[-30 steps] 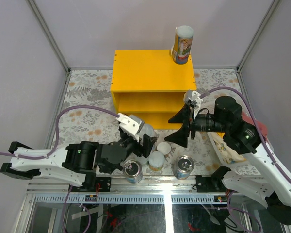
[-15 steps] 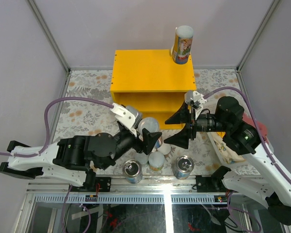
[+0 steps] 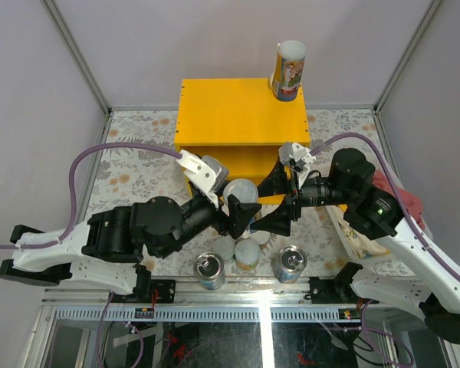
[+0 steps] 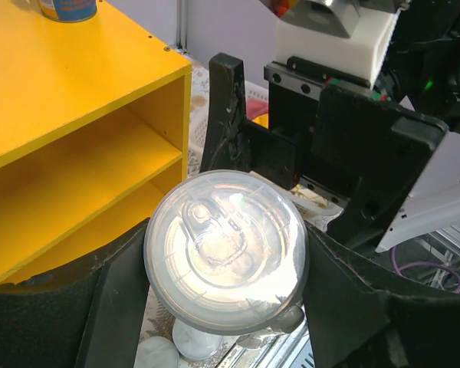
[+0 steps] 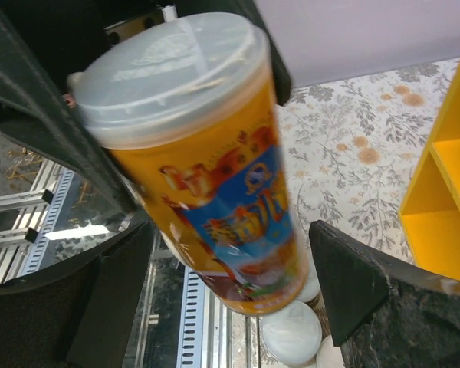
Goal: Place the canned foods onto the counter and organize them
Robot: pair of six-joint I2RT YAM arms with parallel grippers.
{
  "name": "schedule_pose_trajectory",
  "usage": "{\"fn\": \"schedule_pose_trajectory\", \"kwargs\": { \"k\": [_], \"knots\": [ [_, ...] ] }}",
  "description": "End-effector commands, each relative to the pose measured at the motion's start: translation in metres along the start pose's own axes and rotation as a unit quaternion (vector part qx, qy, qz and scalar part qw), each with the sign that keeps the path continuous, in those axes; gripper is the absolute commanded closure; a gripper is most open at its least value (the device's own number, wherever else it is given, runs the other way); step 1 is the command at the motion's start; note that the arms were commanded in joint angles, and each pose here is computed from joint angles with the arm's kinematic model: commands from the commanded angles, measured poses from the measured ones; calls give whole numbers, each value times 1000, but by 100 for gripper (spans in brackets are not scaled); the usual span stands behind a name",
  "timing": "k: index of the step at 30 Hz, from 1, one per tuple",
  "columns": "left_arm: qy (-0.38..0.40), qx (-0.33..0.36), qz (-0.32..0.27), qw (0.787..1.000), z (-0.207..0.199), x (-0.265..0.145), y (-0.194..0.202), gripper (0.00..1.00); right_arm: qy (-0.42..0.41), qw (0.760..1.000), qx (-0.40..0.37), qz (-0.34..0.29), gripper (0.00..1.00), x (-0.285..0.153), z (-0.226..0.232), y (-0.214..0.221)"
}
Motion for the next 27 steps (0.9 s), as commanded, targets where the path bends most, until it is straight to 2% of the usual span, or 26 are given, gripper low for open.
{"fn": "schedule_pose_trajectory", "kwargs": {
  "k": [1,10,17,21,27],
  "knots": [
    [45,-59,-66,995,-7,-5,-46,100,-29,998,-44,-35,10,5,12,-26],
    [58,-60,-60,995,-2,2,-48,100,-41,997,-50,-40,10,14,14,-29],
    [70,-66,-55,994,-3,3,-48,100,18,996,-64,-63,10,14,4,-33],
    [73,-74,-59,993,-1,1,-45,100,23,995,-62,-68,10,16,1,-33],
    [80,-81,-65,991,0,-1,-46,100,12,996,-47,-77,14,23,-1,-32]
  ]
}}
Point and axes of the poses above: each gripper's point midway between its finger pads, its own x axis out along the fingers, its own z axis along the line the jaws close on, y = z × x, the point moved 8 cm from there along -x, back along the fingers, and after that the axes turned 9 degrees about -x, right-handed, at the moved point
